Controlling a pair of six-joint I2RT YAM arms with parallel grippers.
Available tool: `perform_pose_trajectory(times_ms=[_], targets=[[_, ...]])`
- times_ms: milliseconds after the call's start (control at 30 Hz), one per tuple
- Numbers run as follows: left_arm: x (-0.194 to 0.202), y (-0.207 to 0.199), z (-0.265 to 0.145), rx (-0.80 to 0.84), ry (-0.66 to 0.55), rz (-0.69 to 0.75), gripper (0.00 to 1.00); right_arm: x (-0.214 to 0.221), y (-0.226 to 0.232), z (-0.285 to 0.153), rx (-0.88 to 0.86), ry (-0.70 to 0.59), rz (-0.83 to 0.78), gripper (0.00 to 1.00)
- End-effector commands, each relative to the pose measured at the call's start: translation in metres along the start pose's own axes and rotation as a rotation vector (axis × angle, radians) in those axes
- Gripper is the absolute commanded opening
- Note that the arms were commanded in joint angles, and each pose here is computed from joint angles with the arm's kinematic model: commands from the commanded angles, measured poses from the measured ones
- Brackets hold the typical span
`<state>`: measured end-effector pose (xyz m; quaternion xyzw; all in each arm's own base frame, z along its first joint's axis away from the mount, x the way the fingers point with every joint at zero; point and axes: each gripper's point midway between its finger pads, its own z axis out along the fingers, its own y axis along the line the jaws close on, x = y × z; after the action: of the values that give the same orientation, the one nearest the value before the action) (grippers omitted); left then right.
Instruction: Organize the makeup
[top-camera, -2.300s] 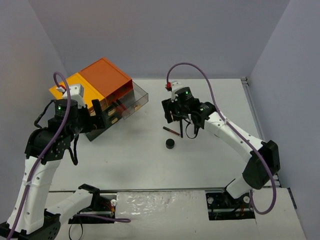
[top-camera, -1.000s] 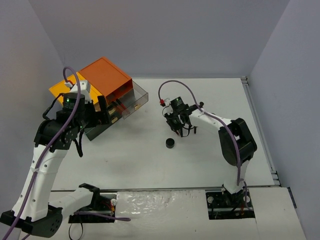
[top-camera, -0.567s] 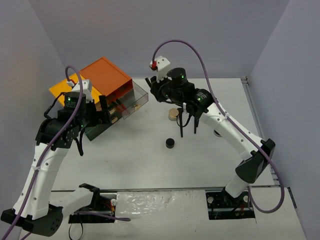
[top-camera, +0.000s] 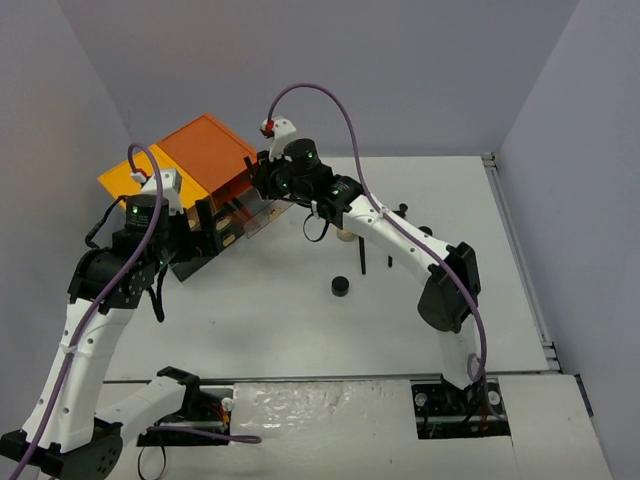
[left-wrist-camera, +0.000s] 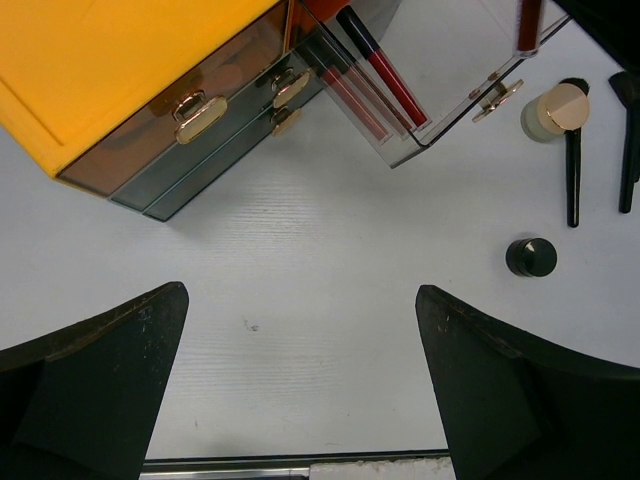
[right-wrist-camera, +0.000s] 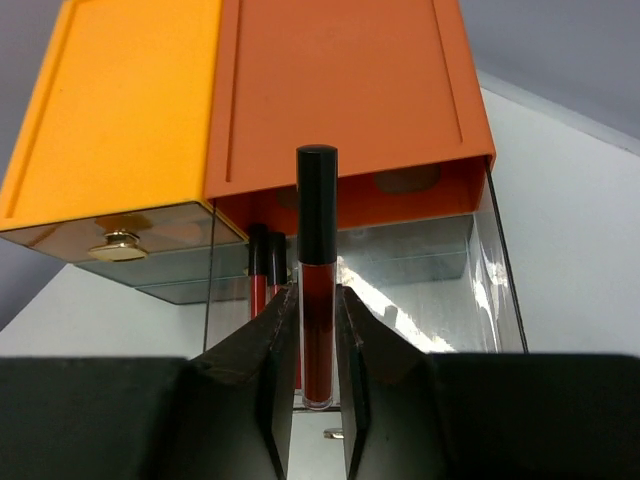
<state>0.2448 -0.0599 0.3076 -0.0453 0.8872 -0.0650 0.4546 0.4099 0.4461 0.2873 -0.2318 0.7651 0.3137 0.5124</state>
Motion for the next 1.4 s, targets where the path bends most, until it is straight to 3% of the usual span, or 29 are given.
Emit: perform_pose_trajectory(times_ms=[0,167,333,467,533,700,833,1133,1367], targets=[[-0.009,-0.005,-0.004,0.035,-0.038,0.0,0.97,-0.072,0.024,-0.013,-0.067,-0.22,0.015,0.34],[-0.012,-0.015,0.0,0.08,-0.033,0.009,0.97,-0.081,0.024,-0.026,-0.058,-0.239,-0.007,0.61],[-0.019,-0.036,0.006,0.165,-0.007,0.009,0.97,-0.09,0.013,-0.054,0.004,-0.253,-0.029,0.72],[-0.031,-0.06,0.008,0.244,-0.011,0.019,0.97,-0.086,-0.036,-0.106,0.208,-0.259,-0.028,0.89],[-0.034,-0.076,0.012,0.272,-0.002,0.038,0.97,-0.062,-0.065,-0.125,0.298,-0.216,-0.015,0.98],[-0.038,-0.126,0.017,0.35,-0.002,0.105,0.97,-0.045,-0.126,-0.201,0.482,-0.23,0.052,1.0],[-0.032,-0.155,0.037,0.401,0.032,0.11,0.97,-0.018,-0.145,-0.245,0.594,-0.208,0.044,1.0],[-0.018,-0.171,0.092,0.341,0.098,0.176,0.97,0.049,-0.151,-0.289,0.652,-0.13,0.111,1.0],[-0.016,-0.161,0.119,0.248,0.117,0.238,0.97,0.061,-0.153,-0.304,0.679,-0.136,0.129,1.0]])
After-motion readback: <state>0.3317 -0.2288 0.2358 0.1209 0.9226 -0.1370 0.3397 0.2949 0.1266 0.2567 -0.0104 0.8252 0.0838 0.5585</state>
